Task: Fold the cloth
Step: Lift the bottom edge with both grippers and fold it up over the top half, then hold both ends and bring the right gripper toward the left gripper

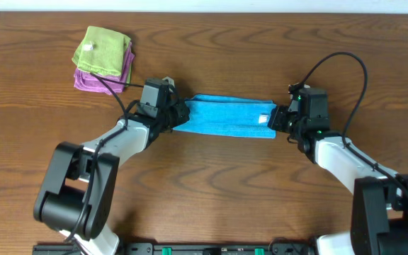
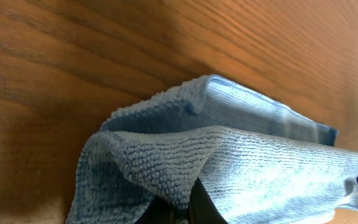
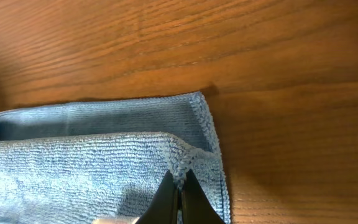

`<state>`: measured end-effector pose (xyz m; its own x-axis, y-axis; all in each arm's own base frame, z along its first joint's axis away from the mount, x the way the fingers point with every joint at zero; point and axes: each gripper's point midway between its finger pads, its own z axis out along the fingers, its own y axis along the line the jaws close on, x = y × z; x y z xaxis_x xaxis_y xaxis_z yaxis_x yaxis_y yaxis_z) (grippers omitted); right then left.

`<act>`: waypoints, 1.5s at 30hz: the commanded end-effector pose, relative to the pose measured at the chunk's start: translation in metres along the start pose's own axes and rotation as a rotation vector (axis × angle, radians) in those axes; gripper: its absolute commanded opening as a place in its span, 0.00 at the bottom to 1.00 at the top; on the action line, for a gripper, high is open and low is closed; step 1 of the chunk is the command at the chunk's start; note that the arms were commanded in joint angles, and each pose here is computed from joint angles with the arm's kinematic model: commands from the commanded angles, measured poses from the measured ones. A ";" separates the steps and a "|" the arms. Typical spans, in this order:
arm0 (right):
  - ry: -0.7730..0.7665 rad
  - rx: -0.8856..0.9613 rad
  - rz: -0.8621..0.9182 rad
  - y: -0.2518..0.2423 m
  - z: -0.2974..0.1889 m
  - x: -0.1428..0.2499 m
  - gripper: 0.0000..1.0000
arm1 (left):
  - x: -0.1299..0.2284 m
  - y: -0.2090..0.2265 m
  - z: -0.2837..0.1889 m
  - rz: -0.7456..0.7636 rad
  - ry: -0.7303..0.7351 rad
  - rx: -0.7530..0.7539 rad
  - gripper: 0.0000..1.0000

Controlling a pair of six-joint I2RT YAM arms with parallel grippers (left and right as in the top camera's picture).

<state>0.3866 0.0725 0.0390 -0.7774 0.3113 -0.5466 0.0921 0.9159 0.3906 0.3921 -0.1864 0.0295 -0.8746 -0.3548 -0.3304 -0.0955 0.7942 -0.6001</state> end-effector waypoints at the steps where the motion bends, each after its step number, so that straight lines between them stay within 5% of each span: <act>1: -0.067 0.118 -0.027 -0.021 -0.001 -0.017 0.01 | -0.018 0.016 0.008 -0.015 -0.060 -0.070 0.06; 15: -0.067 0.137 -0.060 -0.024 0.017 -0.011 0.02 | -0.034 0.014 0.013 -0.004 -0.107 -0.083 0.07; 17: -0.066 0.137 -0.064 -0.023 0.018 -0.010 0.20 | -0.035 0.015 0.013 0.004 -0.107 -0.084 0.23; 19: -0.062 0.135 -0.063 -0.022 0.016 -0.010 0.47 | -0.034 0.015 0.012 0.030 -0.105 -0.086 0.58; 24: -0.102 0.119 -0.068 -0.012 -0.002 -0.023 0.54 | -0.041 0.013 -0.001 0.060 -0.117 -0.090 0.87; 28: -0.139 0.108 -0.070 -0.005 -0.020 -0.034 0.58 | -0.051 0.005 -0.021 0.061 -0.146 -0.080 0.92; 36: -0.094 0.126 -0.051 -0.008 -0.027 -0.024 0.61 | -0.056 -0.019 -0.041 0.027 -0.162 -0.003 0.86; 38: -0.071 0.135 -0.011 -0.011 -0.027 -0.017 0.62 | -0.051 -0.024 -0.039 -0.002 -0.138 0.024 0.70; 40: -0.056 0.142 0.040 -0.013 -0.027 -0.013 0.63 | -0.046 -0.027 -0.036 -0.011 -0.118 0.036 0.40; 42: -0.045 0.149 0.098 -0.015 -0.027 -0.009 0.66 | -0.043 -0.029 -0.032 -0.005 -0.113 0.039 0.22; 45: -0.037 0.154 0.146 -0.017 -0.026 -0.006 0.68 | -0.040 -0.030 -0.024 -0.001 -0.107 0.046 0.09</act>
<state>0.3694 0.0496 0.0486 -0.7589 0.3783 -0.5301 0.2381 0.9188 0.3148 0.4179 -0.1762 0.0836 -0.8065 -0.4126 -0.4234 -0.0725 0.7798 -0.6218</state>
